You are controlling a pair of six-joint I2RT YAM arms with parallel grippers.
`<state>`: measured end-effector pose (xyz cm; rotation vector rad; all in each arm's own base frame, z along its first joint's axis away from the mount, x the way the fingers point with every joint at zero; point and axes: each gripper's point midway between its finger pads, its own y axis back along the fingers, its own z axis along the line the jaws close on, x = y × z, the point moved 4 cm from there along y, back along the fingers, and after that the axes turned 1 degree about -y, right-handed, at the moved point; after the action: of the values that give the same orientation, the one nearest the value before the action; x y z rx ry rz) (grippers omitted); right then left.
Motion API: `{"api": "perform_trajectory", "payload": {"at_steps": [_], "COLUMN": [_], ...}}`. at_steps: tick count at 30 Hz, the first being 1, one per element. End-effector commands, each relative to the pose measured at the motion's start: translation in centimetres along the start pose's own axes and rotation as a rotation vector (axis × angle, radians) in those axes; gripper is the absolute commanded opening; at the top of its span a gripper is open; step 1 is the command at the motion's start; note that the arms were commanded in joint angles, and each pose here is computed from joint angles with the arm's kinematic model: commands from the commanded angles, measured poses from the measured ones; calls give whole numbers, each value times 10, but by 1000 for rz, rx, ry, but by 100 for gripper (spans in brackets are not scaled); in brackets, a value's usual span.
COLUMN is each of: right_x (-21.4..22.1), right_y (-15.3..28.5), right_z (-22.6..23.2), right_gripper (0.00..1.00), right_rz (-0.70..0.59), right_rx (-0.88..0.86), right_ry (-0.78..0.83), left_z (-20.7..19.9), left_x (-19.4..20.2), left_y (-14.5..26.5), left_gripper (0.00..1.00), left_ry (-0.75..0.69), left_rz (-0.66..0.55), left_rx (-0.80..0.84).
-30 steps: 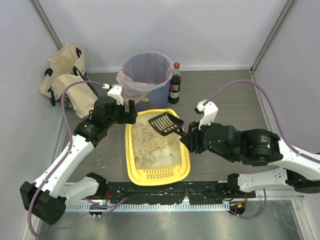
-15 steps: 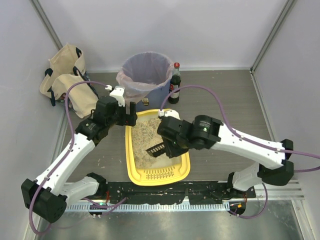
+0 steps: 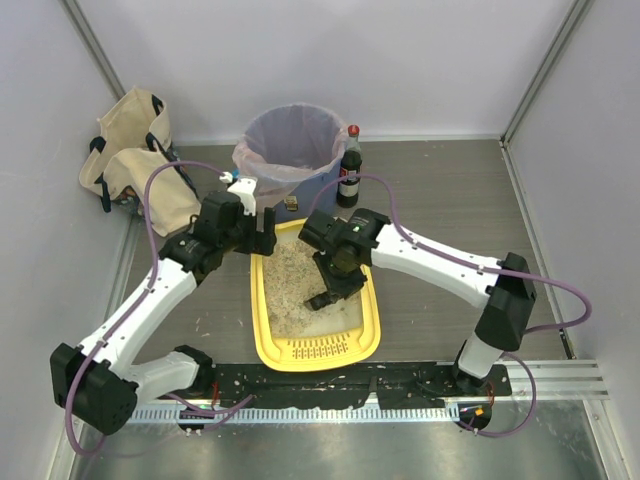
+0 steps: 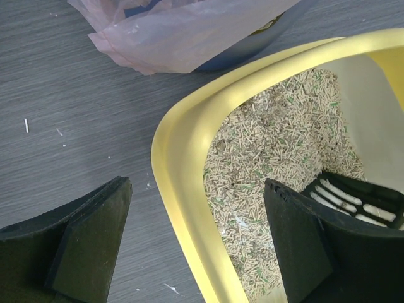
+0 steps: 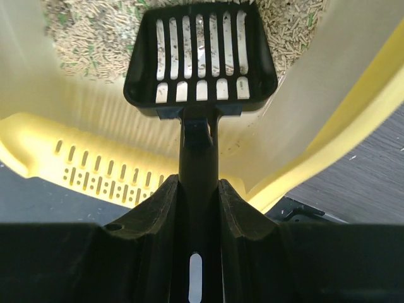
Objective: Clean the litter box
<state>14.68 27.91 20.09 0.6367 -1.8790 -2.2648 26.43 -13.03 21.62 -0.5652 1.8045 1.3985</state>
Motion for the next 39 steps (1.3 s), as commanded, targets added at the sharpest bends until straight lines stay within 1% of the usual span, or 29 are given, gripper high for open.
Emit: {"api": "perform_trajectory", "payload": {"at_steps": [1, 3, 4, 6, 7, 9, 10, 11, 14, 19, 22, 27, 28, 30, 32, 33, 36, 39], "right_x": [-9, -8, -12, -8, -12, -8, -15, -13, -23, -41, -46, -52, -48, -51, -45, -50, -49, -50], "right_y": [-11, -19, -22, -33, -38, -49, -53, -59, -67, -76, -82, -86, -91, -92, -101, -98, -101, -105], "right_z": [-7, -13, -15, -22, -22, -26, -24, -27, -30, -24, -23, -27, -31, -29, -33, -30, -29, -21], "right_gripper": [1, 1, 1, 1, 1, 1, 1, 1, 1, 1, 1, 1, 1, 1, 1, 1, 1, 1], "right_rz": [-42, -55, -88, -99, -128, -129, -167, -173, -244, -360, -403, -476, -473, -516, -526, -566, -603, -600], "right_rx": [63, 100, 114, 144, 141, 145, 135, 145, 161, 125, 107, 122, 131, 107, 102, 80, 81, 74], "right_ry": [4, -15, -21, -31, -50, -62, -70, -71, -75, -78, -76, -81, -81, -85, -80, -85, -58, -21], "left_z": [-7, -7, -8, -8, -9, -9, -9, -9, -9, -8, -8, -9, -9, -9, -9, -9, -10, -10], "left_x": [-15, -13, -13, -11, -10, -9, -7, -7, -5, -3, 0, 1, 1, 2, 2, 3, 3, 5], "left_y": [5, 3, 2, 0, -2, -3, -5, -6, -9, -12, -15, -17, -18, -19, -19, -20, -20, -23], "left_gripper": [89, 89, 89, 89, 88, 85, 84, 83, 79, 72, 66, 62, 61, 61, 60, 59, 57, 53], "left_ry": [-6, -7, -7, -9, -12, -11, -13, -12, -15, -18, -19, -19, -19, -19, -19, -20, -21, -22], "left_rz": [-32, -23, -20, -4, 6, 14, 25, 26, 40, 57, 70, 82, 83, 88, 88, 93, 96, 108], "left_rx": [37, 37, 40, 43, 46, 45, 44, 44, 46, 41, 40, 41, 41, 41, 43, 42, 43, 42]}}
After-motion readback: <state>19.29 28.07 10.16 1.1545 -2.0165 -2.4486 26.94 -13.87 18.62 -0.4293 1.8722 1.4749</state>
